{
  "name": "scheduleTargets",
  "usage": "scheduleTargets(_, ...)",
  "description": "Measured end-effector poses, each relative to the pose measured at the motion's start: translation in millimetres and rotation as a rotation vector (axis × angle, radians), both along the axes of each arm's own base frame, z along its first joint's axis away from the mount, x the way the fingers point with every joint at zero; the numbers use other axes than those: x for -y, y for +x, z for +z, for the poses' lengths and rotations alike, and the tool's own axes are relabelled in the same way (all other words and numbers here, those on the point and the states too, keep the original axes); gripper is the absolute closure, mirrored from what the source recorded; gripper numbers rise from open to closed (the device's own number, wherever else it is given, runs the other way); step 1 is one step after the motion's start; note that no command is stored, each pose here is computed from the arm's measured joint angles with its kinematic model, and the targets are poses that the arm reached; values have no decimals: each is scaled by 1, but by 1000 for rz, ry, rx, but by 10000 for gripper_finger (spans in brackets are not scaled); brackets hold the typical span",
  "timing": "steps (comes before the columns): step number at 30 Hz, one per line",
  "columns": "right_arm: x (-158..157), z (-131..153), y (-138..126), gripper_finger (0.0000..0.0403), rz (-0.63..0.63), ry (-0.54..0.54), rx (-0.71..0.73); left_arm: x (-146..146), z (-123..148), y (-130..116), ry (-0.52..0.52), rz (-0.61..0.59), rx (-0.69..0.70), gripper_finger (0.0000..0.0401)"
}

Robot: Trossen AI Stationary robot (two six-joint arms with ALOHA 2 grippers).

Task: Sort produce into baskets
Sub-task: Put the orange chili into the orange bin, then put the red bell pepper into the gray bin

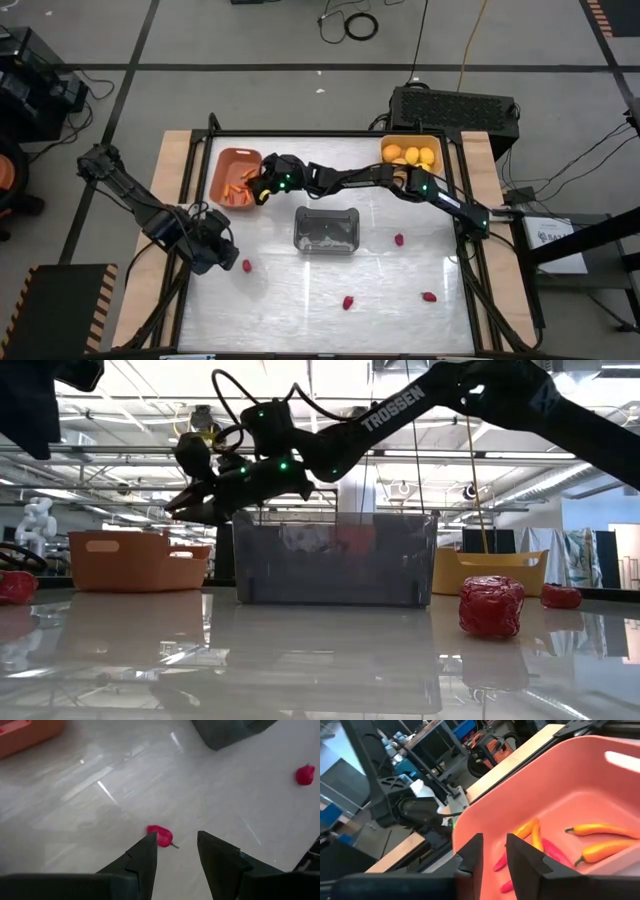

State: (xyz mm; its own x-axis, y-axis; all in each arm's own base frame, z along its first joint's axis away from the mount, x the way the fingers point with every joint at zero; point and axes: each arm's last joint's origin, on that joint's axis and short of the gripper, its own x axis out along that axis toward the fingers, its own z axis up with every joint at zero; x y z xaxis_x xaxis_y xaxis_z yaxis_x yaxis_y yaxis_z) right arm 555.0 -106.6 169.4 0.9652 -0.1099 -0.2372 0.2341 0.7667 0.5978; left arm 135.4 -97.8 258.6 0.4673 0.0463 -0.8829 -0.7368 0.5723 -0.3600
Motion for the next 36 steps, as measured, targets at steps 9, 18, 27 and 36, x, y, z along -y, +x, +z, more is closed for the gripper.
scheduleTargets(9,-4,3,0,283,85,9,-1,4,-5,5,25,-5,-9,254)
scheduleTargets(18,15,40,-19,273,267,135,-45,22,-14,11,111,-224,-22,254)
scheduleTargets(27,-21,113,-56,278,335,111,-205,41,-15,19,261,-638,68,254)
scheduleTargets(36,-128,166,-110,278,279,85,-471,34,-12,35,502,-1229,130,254)
